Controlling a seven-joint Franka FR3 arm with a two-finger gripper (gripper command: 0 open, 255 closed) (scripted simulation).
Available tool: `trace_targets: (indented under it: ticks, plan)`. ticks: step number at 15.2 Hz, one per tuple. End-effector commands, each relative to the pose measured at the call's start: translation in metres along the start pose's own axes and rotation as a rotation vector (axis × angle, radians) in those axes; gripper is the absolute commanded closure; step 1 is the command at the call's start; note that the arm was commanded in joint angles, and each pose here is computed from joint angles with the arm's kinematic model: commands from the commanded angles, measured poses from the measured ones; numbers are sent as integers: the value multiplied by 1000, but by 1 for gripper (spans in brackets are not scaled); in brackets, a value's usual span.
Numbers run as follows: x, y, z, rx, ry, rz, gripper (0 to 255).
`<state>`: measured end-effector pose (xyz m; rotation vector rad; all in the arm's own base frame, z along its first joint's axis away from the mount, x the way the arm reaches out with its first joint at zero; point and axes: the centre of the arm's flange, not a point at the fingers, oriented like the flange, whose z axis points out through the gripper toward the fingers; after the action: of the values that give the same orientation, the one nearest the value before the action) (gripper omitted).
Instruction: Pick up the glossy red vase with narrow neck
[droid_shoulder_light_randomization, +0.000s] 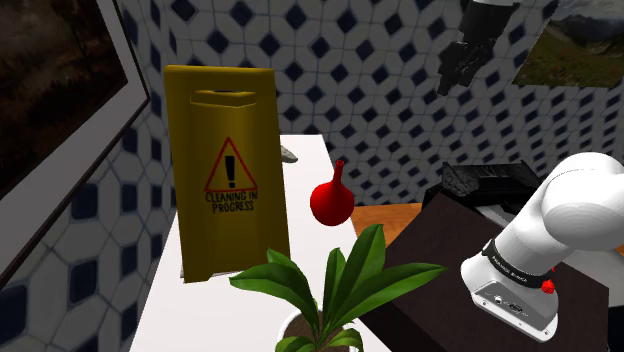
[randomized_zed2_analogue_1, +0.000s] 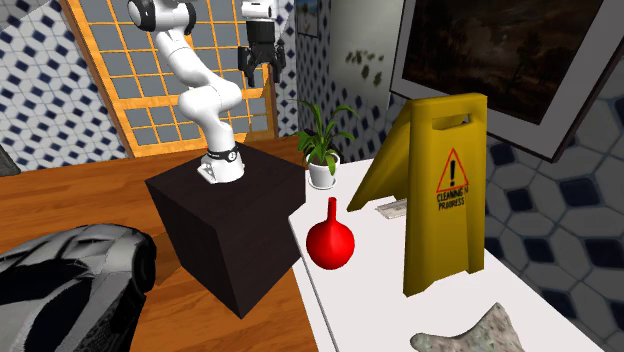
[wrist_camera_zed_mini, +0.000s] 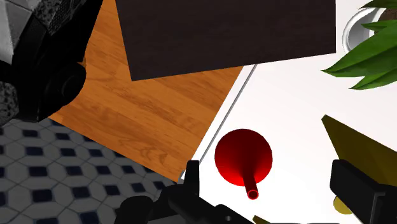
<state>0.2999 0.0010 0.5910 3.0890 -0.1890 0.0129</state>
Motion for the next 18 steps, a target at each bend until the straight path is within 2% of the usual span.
trace_targets:
  ticks: [1, 18]
  plan:
    - [0, 0, 0, 0, 0, 0, 0]
    - [103, -34, 188, 26, 100, 19, 0]
